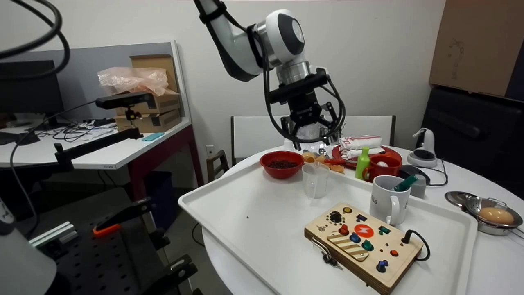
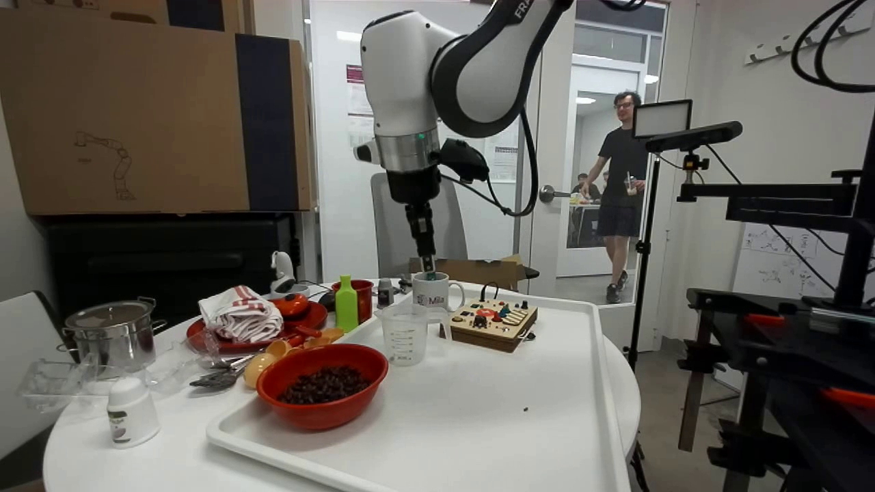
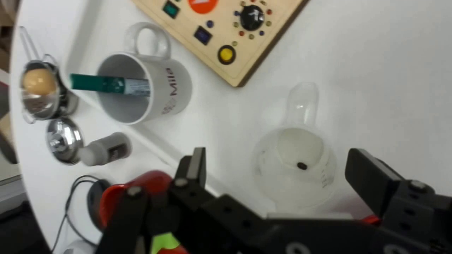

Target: Pour the contents of the jug into the red bowl

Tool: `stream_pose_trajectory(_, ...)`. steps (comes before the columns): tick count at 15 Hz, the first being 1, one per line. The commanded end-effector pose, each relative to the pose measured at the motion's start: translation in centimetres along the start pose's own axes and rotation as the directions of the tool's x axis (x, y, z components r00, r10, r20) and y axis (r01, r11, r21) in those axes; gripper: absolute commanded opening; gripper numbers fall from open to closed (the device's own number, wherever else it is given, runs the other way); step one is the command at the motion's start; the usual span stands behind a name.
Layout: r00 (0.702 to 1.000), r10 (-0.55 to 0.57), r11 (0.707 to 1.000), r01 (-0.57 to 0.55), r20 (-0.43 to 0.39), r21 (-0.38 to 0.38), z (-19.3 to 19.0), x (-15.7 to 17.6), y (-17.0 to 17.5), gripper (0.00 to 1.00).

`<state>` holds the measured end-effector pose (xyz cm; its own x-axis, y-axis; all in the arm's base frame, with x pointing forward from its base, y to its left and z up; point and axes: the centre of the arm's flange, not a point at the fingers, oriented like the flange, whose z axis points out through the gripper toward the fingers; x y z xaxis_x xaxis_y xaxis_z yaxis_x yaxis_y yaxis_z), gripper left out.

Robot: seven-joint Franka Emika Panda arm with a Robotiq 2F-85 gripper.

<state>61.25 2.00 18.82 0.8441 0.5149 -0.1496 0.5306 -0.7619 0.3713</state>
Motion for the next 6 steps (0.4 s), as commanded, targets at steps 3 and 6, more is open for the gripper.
stream_pose_trajectory(3, 1.000, -0.007, 0.966, 0.008, 0.005, -0.257, -5.0, -4.9, 1.0, 1.00)
stream_pose_trajectory(6, 1.000, -0.013, 0.972, 0.012, -0.002, -0.235, -4.4, -3.3, 1.9, 1.00)
